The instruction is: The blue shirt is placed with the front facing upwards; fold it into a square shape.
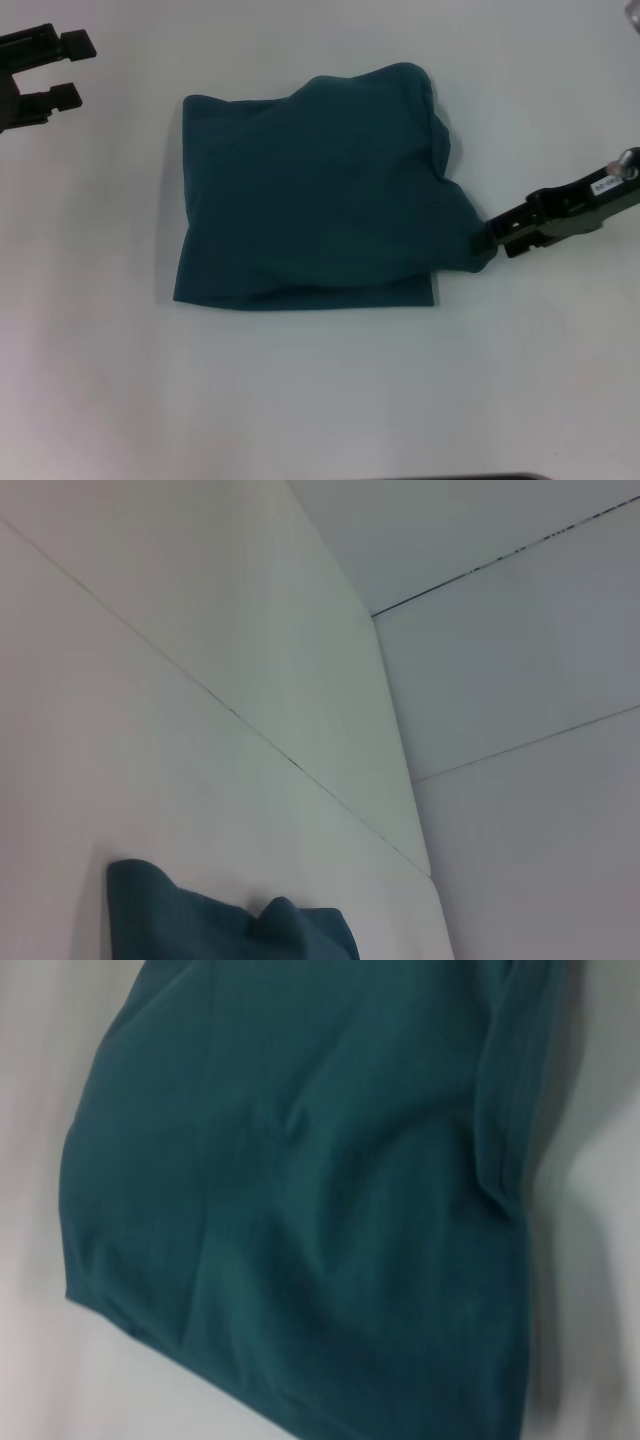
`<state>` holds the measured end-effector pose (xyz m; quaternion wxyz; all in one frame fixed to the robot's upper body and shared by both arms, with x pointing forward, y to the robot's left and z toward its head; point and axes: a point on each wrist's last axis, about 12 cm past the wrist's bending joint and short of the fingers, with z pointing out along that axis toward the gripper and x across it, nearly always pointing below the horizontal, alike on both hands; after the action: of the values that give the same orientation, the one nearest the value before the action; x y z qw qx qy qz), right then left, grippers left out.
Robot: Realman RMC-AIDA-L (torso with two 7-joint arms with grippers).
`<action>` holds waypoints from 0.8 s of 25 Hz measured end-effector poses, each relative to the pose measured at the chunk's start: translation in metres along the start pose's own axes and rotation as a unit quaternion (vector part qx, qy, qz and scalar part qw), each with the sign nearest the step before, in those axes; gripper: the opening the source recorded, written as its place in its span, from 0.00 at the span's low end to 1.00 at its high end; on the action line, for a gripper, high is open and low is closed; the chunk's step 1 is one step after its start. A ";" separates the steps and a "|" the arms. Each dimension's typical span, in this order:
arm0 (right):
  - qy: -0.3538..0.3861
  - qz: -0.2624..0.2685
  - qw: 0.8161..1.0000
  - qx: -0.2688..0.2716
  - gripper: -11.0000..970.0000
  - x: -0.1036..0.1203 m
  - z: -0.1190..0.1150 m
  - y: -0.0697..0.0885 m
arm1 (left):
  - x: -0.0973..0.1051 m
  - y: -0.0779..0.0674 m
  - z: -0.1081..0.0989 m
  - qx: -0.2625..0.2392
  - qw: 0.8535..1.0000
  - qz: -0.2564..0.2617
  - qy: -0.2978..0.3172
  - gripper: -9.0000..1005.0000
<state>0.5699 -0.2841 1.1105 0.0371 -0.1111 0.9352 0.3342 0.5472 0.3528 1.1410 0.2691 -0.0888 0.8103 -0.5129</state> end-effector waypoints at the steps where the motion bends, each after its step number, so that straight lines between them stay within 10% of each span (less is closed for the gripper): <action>1: -0.004 -0.002 1.000 0.000 0.63 -0.001 0.003 0.001 | 0.000 0.000 0.000 0.000 1.000 0.000 0.000 0.84; 20: -0.011 0.002 1.000 -0.016 0.49 0.002 0.018 0.005 | 0.001 0.002 -0.001 -0.002 1.000 -0.002 -0.002 0.84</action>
<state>0.5666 -0.2687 1.0993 0.0453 -0.1059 0.9293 0.3509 0.5459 0.3538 1.1392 0.2692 -0.0916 0.8107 -0.5117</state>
